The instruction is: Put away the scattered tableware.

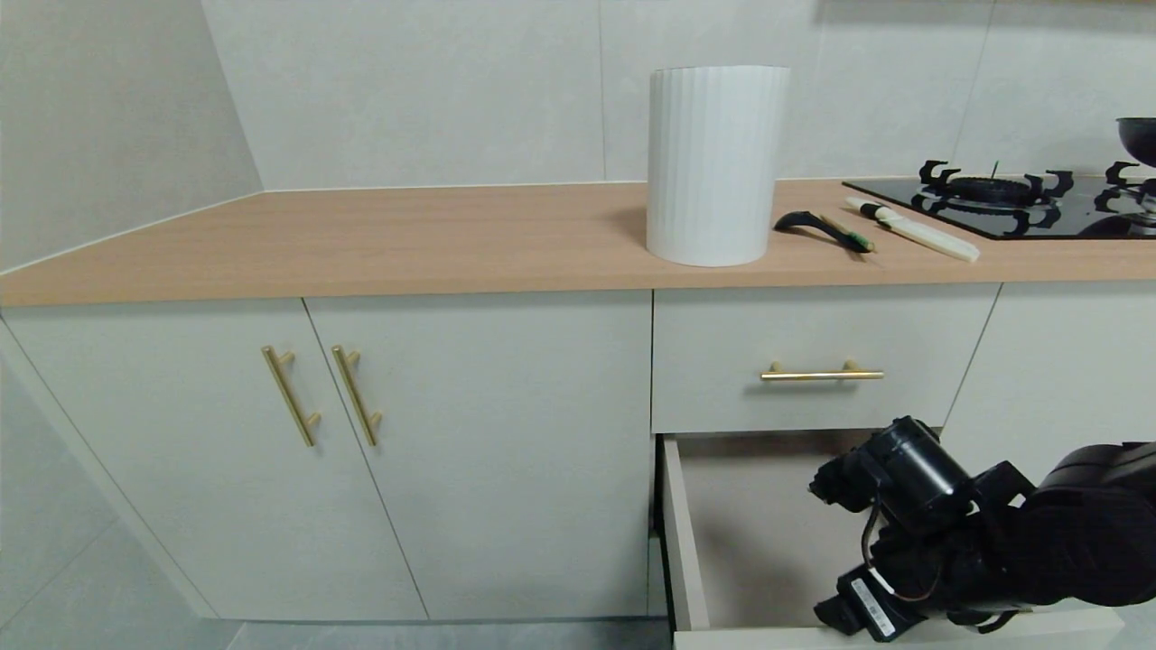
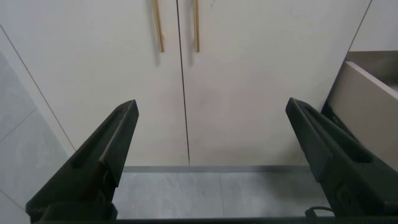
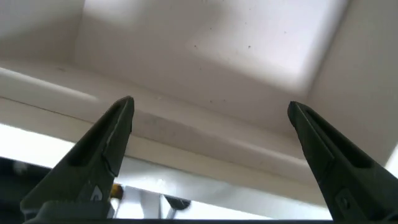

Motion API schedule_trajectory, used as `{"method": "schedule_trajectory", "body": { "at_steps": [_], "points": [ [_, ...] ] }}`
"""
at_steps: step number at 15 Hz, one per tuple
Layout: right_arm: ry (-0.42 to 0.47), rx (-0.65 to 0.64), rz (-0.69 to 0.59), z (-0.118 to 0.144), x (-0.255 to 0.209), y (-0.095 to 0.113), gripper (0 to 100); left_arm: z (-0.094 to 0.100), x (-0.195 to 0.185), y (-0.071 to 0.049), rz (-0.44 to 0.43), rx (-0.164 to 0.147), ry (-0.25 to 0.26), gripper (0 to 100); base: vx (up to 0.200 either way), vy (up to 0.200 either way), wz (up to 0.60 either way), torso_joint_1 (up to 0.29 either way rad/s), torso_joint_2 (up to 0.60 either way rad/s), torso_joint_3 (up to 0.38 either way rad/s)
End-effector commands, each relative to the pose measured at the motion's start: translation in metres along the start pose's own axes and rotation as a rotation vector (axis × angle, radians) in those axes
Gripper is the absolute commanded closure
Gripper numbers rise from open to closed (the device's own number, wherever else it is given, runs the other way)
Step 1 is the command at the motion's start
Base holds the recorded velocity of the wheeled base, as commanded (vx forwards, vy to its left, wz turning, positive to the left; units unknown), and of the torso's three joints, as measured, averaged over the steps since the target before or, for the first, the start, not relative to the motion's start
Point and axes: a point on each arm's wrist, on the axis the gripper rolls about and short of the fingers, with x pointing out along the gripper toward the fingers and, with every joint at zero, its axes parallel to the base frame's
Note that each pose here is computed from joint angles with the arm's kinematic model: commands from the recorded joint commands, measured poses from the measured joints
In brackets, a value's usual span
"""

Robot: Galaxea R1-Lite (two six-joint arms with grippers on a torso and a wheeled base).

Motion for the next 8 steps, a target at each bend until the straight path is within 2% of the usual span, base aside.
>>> {"method": "schedule_trajectory", "body": {
  "at_steps": [1, 5, 6, 8],
  "points": [
    [0.017, -0.058, 0.022, -0.007, -0.014, 0.005, 0, 0.0, 0.0, 0.0, 0.001, 0.0, 0.0, 0, 0.0, 0.0, 0.0, 0.0, 0.0, 0.0],
    [0.186, -0.223, 0.049, -0.027, -0.024, 0.004, 0, 0.0, 0.0, 0.0, 0.001, 0.0, 0.0, 0, 0.0, 0.0, 0.0, 0.0, 0.0, 0.0],
    [0.206, -0.238, 0.05, -0.029, -0.025, 0.004, 0, 0.0, 0.0, 0.0, 0.001, 0.0, 0.0, 0, 0.0, 0.0, 0.0, 0.0, 0.0, 0.0],
    [0.182, -0.227, 0.048, -0.023, -0.026, 0.004, 0, 0.0, 0.0, 0.0, 0.001, 0.0, 0.0, 0, 0.0, 0.0, 0.0, 0.0, 0.0, 0.0]
  ]
}}
